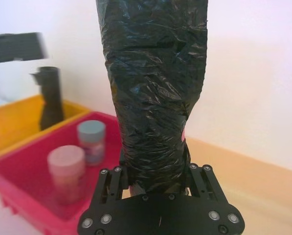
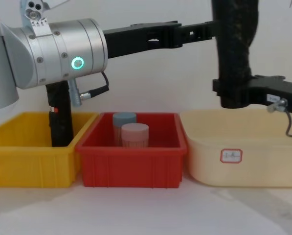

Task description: Pick up the garbage bag with the one hand and transfer it to the other hand.

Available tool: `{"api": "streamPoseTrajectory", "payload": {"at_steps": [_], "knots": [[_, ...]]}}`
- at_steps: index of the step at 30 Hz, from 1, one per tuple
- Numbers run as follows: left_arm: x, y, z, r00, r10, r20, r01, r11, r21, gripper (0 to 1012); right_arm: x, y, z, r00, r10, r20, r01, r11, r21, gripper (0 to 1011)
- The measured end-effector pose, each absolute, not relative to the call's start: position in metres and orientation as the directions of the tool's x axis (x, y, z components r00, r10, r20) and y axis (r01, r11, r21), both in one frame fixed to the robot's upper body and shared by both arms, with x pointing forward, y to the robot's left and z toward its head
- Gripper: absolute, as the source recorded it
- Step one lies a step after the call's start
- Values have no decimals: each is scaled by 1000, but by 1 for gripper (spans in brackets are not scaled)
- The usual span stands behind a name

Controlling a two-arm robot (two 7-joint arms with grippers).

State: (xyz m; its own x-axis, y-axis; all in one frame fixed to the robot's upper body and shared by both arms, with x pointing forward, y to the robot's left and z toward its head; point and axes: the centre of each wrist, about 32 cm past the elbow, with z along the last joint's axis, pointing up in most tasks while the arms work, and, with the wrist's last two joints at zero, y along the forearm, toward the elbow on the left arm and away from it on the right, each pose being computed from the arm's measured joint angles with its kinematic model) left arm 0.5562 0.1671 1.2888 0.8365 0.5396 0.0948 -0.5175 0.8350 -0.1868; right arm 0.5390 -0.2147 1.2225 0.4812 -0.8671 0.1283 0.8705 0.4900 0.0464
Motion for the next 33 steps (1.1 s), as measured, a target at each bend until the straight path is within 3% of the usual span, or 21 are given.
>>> {"api": "streamPoseTrajectory", "payload": {"at_steps": [16,26,30,33], "knots": [[556,167,1289,837,540,95,-518,835,-187,1001,561,-229,1224,281,-954,103,960,280,-27,578],[556,167,1289,837,540,95,-518,835,-187,1001,576,-234,1226,161,-981,108,986,155,-66,918],[556,167,1289,837,540,95,-518,835,-187,1001,577,-234,1228,149,-983,110,988,143,-63,1001],[556,167,1289,837,540,95,-518,835,-187,1001,576,-234,1232,148,-983,112,988,142,-52,999]]}}
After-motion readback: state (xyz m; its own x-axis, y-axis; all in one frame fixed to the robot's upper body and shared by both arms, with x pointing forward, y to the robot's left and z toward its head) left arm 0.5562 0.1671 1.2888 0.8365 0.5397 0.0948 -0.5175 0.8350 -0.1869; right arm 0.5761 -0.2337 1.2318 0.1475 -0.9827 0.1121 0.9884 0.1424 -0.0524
